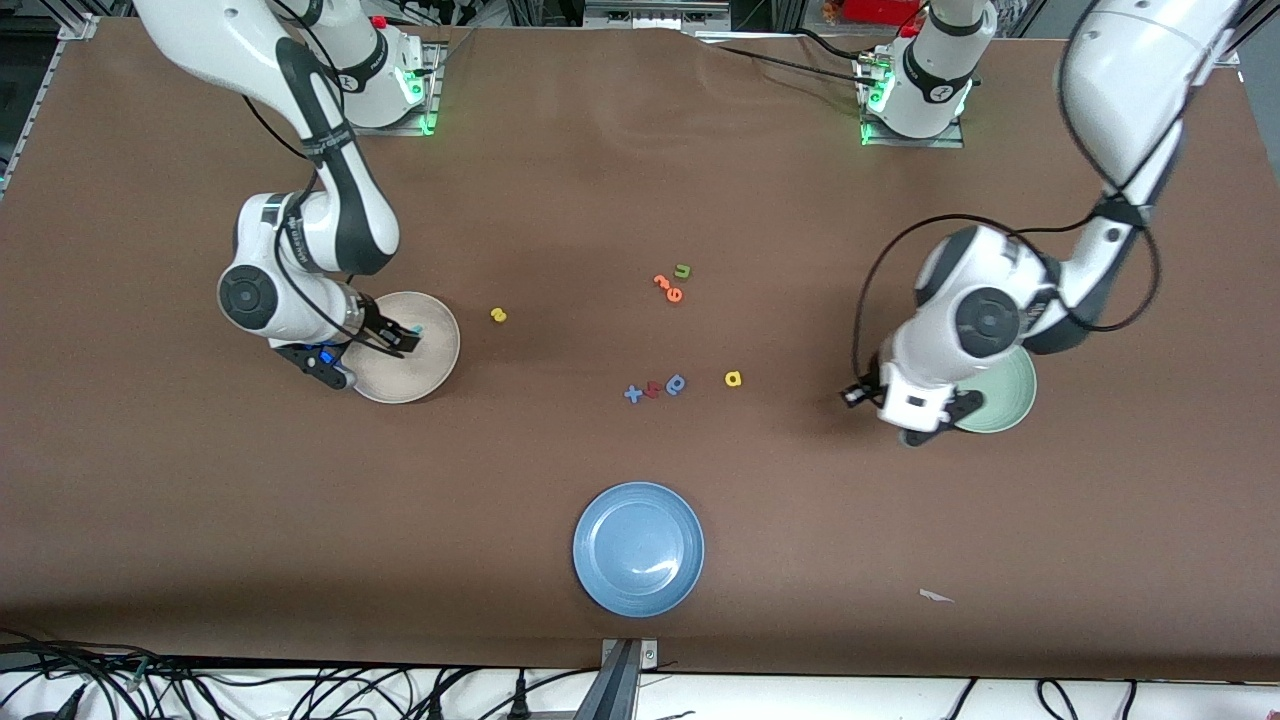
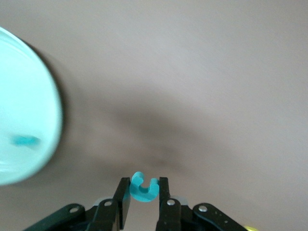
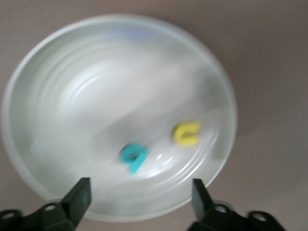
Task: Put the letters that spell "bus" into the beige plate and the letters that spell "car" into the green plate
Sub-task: 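Drop the yellow u on the cream plate while the left drops teal c, then grasp the yellow 2 with the right gripper while the left gripper withdraws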
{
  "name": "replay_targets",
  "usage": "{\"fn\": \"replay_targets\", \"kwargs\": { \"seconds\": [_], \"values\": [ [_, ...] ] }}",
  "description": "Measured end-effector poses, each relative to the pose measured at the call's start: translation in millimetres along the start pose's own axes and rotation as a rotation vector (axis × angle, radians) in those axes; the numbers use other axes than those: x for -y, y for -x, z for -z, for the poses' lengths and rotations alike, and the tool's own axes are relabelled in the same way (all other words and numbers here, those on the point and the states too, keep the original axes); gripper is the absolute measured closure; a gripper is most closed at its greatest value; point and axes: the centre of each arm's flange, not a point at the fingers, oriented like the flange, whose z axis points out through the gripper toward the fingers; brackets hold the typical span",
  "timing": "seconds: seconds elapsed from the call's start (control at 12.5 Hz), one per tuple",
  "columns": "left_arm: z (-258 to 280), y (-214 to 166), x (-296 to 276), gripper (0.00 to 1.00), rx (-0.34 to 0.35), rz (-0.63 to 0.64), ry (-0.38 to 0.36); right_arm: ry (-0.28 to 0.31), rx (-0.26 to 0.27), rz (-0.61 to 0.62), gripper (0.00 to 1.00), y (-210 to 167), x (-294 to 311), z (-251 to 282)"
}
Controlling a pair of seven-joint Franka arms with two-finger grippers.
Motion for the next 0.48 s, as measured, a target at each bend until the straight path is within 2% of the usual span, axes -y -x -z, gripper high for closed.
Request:
{"fn": "replay_targets", "kwargs": {
  "seconds": [0.24, 0.48],
  "values": [
    [7, -46, 81, 0.72, 0.086, -0.095, -0.068, -0.003, 0.008, -0.077, 0.01, 47, 41, 0],
    [-3, -77, 151, 0.72, 0.160, -0.159, -0.075, -0.014, -0.013, -0.105, 0.06, 90, 75, -7]
  ]
}}
